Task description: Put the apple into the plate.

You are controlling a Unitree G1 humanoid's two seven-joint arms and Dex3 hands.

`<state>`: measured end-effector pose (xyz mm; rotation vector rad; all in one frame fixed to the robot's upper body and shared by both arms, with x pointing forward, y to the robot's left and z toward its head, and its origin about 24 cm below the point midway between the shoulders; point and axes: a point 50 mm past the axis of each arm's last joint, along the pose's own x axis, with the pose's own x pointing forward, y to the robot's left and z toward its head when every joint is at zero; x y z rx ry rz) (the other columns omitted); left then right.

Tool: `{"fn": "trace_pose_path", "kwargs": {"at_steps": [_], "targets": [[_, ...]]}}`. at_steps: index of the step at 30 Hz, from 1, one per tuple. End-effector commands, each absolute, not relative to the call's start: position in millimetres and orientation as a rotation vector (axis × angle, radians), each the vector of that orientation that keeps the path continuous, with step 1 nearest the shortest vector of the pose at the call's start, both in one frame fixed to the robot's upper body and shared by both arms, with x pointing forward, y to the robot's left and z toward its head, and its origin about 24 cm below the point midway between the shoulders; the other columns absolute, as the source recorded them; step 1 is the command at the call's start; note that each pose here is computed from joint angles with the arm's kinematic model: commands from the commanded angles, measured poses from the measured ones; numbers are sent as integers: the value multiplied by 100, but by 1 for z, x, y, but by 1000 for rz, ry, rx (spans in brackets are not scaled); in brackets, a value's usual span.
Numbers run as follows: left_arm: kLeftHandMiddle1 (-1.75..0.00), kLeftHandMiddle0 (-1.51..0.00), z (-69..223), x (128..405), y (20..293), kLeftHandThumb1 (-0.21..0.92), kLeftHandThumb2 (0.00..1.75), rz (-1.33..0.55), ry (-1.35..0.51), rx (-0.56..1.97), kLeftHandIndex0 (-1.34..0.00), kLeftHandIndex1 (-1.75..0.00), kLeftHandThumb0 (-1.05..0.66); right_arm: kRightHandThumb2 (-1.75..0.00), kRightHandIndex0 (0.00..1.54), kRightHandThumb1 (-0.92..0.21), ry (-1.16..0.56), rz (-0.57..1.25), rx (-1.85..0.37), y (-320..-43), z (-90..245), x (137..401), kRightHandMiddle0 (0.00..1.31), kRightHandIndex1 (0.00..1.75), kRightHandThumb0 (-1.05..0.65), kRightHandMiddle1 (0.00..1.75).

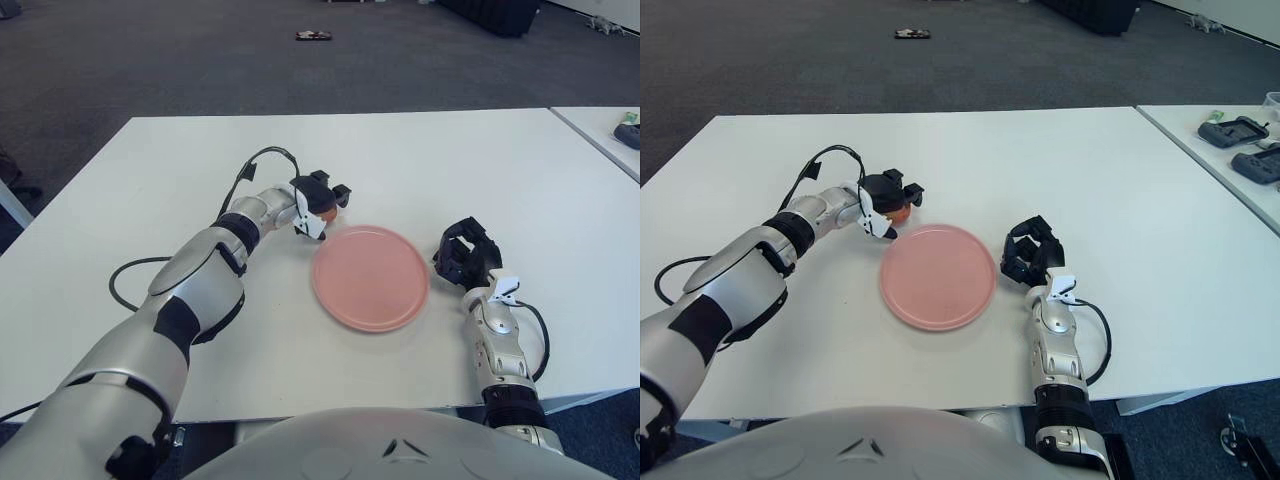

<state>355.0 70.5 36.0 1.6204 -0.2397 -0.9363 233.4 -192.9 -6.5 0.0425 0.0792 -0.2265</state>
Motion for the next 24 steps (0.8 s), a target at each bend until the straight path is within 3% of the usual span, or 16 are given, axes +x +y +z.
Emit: {"fn": "trace_pose_path", "kwargs": {"at_steps": [1,3,7,12,24], "targets": [[-174,-61,10,344,92,27,119,-922,-112,1601,-32,-173,-61,-117,72,-44,194,-249,60,-196,-26,221,51,168,-44,175],[-172,-72,8,344,93,17,139,-883,-105,1577,-43,-174,-32,-117,72,-44,195,-248,60,-196,-26,221,51,168,-44,175],[-171,-84,8,345,91,4,160,-826,-103,1535,-56,-175,-7,-117,72,-44,195,-248,55,-197,-26,221,51,168,-44,175],[-167,-92,11,346,91,-4,170,-757,-86,1408,-63,-175,-2,-117,71,-44,196,-251,44,-197,-26,221,51,167,-44,175],[-162,-96,14,348,96,-9,173,-708,-24,1240,-68,-175,0,-117,72,-44,192,-246,48,-197,-26,221,51,168,-44,175]]}}
